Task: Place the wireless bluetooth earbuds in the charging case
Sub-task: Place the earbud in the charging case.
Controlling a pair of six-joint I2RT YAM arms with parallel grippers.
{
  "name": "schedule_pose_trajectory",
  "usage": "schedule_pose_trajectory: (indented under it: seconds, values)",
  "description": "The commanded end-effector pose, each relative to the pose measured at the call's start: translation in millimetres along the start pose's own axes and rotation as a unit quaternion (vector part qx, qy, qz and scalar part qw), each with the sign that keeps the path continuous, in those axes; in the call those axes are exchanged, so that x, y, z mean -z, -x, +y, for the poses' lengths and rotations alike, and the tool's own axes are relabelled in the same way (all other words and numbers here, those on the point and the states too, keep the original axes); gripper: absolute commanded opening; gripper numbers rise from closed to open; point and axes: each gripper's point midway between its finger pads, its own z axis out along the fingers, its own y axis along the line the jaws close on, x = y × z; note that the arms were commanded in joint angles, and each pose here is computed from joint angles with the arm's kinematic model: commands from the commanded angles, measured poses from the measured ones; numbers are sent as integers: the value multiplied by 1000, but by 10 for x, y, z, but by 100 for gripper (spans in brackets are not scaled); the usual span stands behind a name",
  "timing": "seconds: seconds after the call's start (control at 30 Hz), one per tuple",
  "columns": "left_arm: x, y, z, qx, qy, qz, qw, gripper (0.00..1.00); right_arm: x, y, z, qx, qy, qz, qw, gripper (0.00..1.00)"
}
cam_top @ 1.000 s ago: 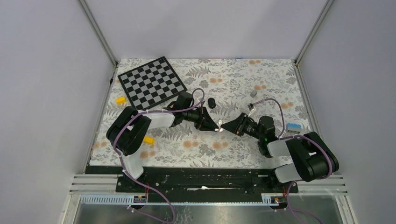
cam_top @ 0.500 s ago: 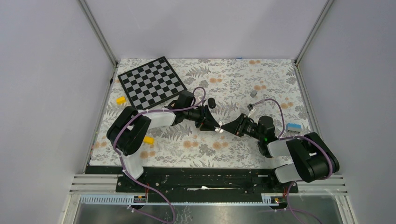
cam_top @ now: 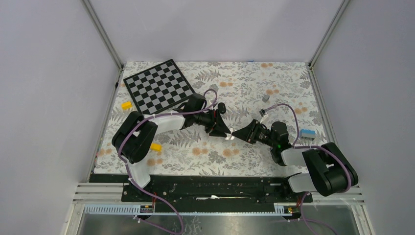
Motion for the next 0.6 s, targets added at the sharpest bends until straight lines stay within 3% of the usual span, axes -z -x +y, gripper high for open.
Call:
schedule_pose_trajectory:
  seconds: [0.0,0.57]
  values:
    - [10,93,-33,-28,17,-24,999,39,-3,77,183,32,29,-11,999,0]
    - [304,163,-312,-129,51,-83,987,40,42,41,142,5,-15,9,1000,0]
